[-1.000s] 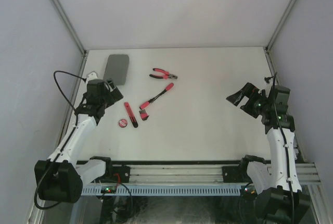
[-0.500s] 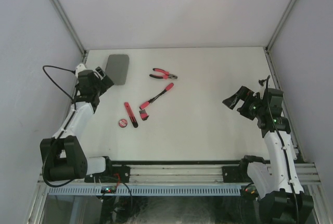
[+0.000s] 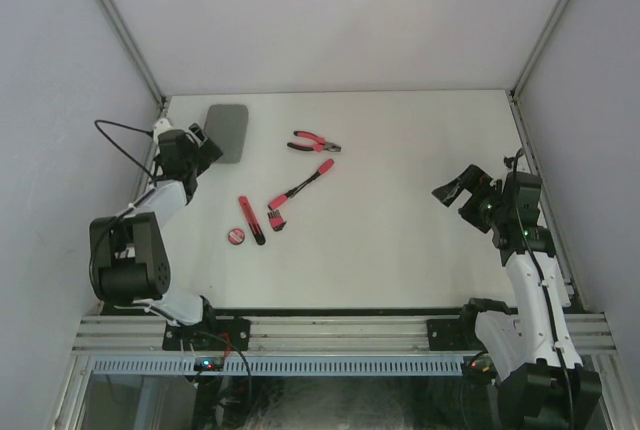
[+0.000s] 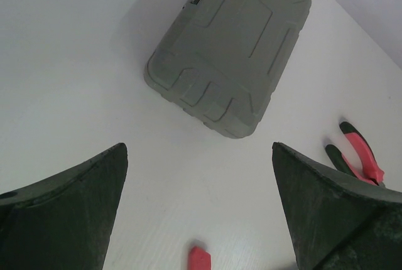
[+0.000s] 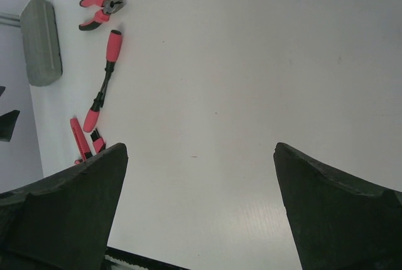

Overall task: Sort the tools into containers
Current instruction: Move the storage box to the center of the board.

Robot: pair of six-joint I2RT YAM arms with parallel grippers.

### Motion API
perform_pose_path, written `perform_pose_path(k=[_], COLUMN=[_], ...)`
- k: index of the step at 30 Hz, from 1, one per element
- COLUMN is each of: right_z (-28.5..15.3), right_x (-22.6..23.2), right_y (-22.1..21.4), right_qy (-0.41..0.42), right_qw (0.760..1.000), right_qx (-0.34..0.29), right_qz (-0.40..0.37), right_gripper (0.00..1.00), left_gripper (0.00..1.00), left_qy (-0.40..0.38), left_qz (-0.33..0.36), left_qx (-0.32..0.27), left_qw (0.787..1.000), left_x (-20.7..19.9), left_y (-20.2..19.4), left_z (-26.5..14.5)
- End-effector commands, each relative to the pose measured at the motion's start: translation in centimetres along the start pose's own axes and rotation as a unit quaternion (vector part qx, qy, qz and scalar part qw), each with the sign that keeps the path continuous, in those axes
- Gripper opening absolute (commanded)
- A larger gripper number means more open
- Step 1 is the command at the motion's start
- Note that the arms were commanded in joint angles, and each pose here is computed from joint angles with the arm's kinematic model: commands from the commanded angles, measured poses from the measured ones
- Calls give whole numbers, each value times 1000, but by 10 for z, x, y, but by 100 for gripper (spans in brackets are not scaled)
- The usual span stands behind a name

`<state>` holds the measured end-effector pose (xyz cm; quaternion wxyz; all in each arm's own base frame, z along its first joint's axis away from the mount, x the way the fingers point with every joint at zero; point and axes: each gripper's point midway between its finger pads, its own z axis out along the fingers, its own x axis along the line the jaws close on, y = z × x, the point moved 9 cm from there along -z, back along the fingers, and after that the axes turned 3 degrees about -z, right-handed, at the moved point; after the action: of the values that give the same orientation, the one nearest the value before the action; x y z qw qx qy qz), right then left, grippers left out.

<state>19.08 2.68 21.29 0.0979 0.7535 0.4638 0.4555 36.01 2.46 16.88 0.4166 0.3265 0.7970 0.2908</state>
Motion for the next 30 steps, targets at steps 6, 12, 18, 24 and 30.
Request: perform_pose_path(k=[6,12,18,24,30], right_z=[2,2,-1,-4,0], right_x=[1,1,1,2,4], right_y=[2,-2,-3,-2,-5], right_qy=[4,22,27,26,43], right_qw=[1000,999,998,997,997], right_qx=[-29,-5,-7,-19,2], right_qz=[6,-22,-57,-67,-64], right_gripper=[100,100,100,100,100], left_gripper=[100,100,100,100,100], left_qy=[-55,-71,-71,-68,-98], left_qz=[-3,-3,23,30,34], left_qx=[-49,-46,-32,22,71], left_qw=[997,996,997,997,992], left_x=[-16,-11,-13,-14,-20], left_y=[43,64,79,78,81], left_z=[39,66,93,128,150])
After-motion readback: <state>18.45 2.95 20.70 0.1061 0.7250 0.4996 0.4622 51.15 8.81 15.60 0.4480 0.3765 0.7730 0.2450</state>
